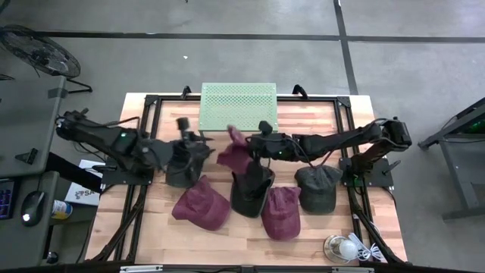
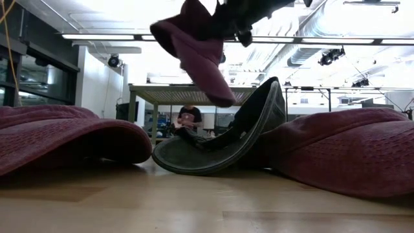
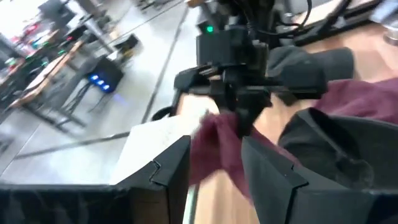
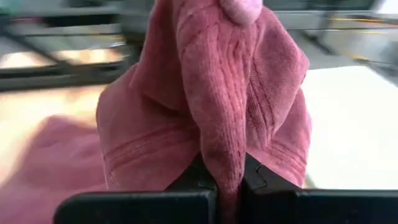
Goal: Pick & Place hat
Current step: Put the top maroon cap on the right side of the shelf
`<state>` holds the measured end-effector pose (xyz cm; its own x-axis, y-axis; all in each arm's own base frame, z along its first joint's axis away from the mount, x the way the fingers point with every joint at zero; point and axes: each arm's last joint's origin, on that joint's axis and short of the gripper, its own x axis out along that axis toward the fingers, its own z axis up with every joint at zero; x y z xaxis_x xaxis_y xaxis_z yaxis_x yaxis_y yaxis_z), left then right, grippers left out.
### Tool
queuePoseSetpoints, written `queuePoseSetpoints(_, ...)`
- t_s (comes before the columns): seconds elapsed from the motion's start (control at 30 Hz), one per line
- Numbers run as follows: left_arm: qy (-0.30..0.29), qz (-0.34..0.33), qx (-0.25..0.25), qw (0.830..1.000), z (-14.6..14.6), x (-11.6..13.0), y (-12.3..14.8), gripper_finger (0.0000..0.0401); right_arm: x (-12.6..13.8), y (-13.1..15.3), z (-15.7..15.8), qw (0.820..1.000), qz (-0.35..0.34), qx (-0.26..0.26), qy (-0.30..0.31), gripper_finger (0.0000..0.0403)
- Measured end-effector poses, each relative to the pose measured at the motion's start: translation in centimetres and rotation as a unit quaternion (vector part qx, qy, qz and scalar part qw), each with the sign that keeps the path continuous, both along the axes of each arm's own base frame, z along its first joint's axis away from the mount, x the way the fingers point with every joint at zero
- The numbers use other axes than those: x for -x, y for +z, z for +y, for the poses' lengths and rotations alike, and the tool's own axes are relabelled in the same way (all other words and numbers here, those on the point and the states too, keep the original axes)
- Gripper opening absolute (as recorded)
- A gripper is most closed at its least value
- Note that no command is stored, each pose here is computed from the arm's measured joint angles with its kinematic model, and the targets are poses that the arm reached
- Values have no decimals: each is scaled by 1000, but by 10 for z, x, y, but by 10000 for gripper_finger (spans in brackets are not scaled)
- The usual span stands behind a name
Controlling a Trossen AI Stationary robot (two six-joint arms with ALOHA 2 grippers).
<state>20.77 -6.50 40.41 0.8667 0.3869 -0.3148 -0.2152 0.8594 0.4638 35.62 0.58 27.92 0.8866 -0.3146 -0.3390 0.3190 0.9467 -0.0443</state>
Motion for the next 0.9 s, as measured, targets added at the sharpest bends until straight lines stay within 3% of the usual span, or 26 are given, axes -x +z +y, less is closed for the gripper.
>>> queuePoseSetpoints(0.23, 91, 30, -12, 995, 0, 27, -11, 140, -2, 36, -17, 991, -20, 18, -133, 0)
queuePoseSetpoints(0.53, 178, 57, 44, 981, 7, 45, -29, 140, 8, 88, -55, 969, -11, -17, -248, 0)
queuePoseSetpoints(0.8, 236, 8, 93, 967, 11, 50, -31, 140, 19, 78, -109, 946, -11, -114, -302, 0)
queuePoseSetpoints(0.9, 248, -10, 100, 963, 11, 50, -31, 140, 22, 72, -123, 938, -3, -123, -325, 0)
